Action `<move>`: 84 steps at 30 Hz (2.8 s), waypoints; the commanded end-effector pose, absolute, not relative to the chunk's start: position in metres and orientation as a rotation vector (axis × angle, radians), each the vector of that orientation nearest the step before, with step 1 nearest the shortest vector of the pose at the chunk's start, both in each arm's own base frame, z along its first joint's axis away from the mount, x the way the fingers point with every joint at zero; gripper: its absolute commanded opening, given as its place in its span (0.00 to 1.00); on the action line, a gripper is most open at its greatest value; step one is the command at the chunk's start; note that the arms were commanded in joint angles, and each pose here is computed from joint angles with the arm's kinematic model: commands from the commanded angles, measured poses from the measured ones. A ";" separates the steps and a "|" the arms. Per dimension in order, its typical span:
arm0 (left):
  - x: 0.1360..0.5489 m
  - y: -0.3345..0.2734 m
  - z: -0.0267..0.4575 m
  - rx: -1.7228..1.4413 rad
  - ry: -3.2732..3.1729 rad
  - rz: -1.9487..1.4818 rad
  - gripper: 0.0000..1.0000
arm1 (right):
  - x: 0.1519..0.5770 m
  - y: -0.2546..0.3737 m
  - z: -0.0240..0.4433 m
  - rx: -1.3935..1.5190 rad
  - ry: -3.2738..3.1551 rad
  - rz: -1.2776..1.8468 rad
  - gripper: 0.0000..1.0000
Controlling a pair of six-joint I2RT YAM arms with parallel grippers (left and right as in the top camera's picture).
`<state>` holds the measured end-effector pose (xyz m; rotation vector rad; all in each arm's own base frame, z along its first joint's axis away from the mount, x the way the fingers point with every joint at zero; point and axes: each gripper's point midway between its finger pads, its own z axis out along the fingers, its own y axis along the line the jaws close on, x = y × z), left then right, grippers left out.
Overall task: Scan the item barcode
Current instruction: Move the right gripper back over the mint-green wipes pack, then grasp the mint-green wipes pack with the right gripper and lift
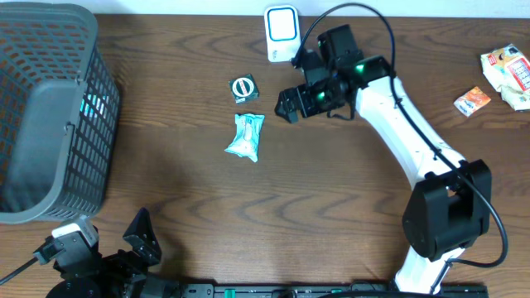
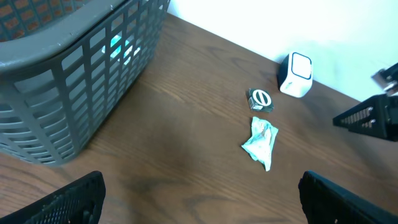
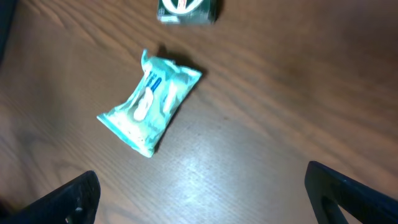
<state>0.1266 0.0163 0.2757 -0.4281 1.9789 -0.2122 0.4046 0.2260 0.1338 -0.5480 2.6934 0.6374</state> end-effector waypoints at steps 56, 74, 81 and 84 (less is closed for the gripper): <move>0.127 0.020 0.275 -0.451 1.972 -0.198 0.97 | 0.356 0.233 0.045 -0.219 2.919 0.539 0.87; 0.127 0.020 0.275 -0.451 1.972 -0.198 0.98 | 0.362 0.235 0.044 -0.187 2.891 0.547 0.92; 0.127 0.020 0.275 -0.451 1.972 -0.198 0.98 | 0.370 0.227 0.041 -0.178 2.861 0.445 0.97; 0.127 0.020 0.275 -0.451 1.972 -0.198 0.98 | 0.369 0.228 0.041 -0.181 2.862 0.445 0.98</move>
